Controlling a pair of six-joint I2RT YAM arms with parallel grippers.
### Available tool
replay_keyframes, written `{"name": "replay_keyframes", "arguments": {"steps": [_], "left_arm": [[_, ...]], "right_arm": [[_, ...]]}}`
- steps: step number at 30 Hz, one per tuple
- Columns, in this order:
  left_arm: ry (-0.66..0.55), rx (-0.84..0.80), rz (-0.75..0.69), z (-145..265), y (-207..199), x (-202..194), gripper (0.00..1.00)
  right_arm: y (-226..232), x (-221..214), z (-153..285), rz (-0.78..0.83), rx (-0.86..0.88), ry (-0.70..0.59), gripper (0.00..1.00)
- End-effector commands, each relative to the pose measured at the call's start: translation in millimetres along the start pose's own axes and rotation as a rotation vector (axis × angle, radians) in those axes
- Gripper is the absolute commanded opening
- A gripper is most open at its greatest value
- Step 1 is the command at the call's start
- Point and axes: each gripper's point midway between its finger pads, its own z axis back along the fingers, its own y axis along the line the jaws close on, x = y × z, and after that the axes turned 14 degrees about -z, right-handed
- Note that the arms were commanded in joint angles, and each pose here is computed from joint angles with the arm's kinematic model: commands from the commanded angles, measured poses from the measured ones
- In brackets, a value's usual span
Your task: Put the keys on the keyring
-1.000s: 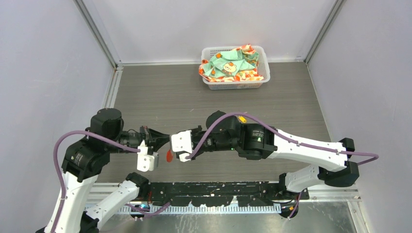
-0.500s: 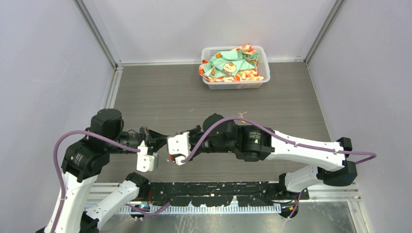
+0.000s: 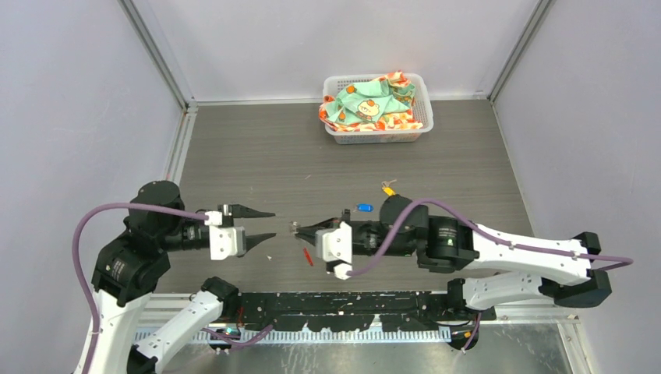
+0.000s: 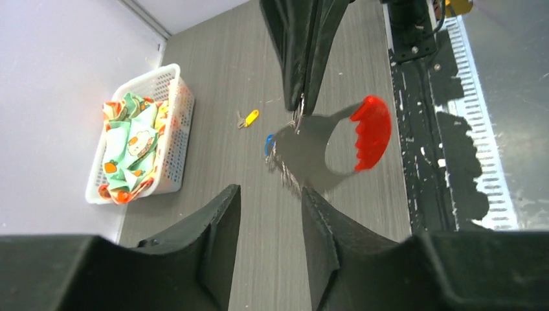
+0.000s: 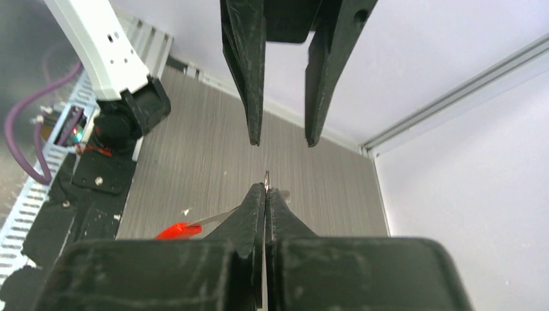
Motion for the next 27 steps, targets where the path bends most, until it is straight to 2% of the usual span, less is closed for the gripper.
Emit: {"name": "replay_keyframes", "arguments": {"steps": [1,7,14,27], "left_arm": [[-0.101,0.062,0.163,-1,11,25,0.38],[-0.228,0.015,0.308,-3,10,53,0.3],[-0.299,-0.01,0.293,1,12,73,0.24],[-0.279,-0.019,0.238,-2,5,61,0.23]], "right_arm": [[-5,56,18,-0.007,-0.016,-0.245,0.01],[-1,68,19,-0.02,-0.002,-0.334,0.01],[-1,69,16,-0.02,-0.004,-0.345,0.01],[3,71,11,-0.022,0.023,-0.351,0.01]]}}
